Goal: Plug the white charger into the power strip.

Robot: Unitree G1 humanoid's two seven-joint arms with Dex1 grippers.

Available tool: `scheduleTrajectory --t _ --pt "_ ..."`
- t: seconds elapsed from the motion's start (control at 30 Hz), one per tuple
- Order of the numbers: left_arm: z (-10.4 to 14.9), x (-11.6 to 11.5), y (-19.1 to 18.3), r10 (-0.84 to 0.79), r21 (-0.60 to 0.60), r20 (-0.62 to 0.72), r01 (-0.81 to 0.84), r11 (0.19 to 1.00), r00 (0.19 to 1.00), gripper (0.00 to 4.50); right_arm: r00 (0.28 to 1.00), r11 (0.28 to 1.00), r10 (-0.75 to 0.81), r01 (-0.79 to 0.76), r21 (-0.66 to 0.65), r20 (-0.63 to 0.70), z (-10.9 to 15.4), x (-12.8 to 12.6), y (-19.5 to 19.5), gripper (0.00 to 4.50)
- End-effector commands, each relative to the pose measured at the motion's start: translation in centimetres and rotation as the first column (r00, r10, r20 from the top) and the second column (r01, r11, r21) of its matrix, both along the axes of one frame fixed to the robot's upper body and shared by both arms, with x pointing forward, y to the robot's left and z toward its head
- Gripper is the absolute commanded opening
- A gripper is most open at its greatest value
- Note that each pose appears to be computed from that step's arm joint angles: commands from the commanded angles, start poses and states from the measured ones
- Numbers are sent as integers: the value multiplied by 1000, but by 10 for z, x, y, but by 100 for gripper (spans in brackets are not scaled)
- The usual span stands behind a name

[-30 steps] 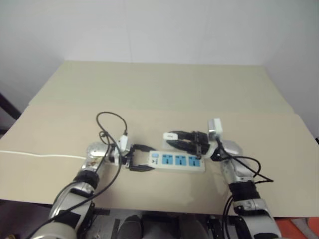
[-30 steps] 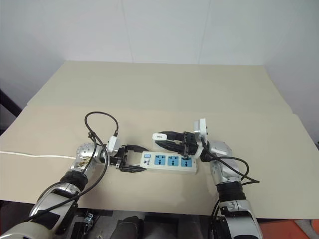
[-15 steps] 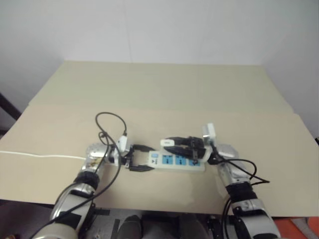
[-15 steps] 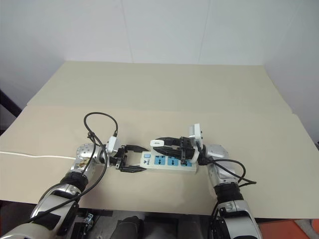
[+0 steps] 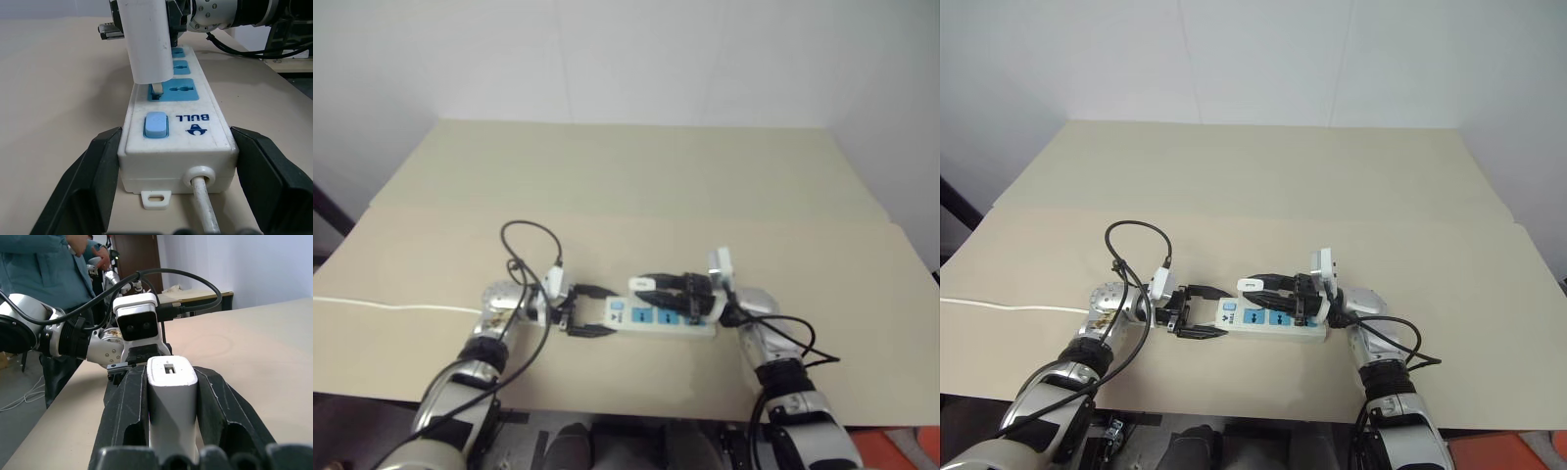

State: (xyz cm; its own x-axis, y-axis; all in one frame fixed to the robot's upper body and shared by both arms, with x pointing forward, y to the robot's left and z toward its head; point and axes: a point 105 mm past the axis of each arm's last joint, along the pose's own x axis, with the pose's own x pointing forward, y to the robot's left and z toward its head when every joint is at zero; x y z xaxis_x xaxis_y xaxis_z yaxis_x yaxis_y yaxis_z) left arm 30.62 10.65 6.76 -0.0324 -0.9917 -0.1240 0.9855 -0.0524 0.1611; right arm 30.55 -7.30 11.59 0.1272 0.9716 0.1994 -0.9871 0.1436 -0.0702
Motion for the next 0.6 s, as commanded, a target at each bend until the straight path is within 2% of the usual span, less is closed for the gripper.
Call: scheduleTrajectory --t 0.03,0.6 --pt "-12 -7 2 -21 49 -39 23 999 999 320 1000 1000 -6 6 -4 20 0 1 -2 111" --pt "-13 -7 3 -14 47 -39 16 999 999 320 1000 999 -14 14 -30 17 -9 -3 -2 111"
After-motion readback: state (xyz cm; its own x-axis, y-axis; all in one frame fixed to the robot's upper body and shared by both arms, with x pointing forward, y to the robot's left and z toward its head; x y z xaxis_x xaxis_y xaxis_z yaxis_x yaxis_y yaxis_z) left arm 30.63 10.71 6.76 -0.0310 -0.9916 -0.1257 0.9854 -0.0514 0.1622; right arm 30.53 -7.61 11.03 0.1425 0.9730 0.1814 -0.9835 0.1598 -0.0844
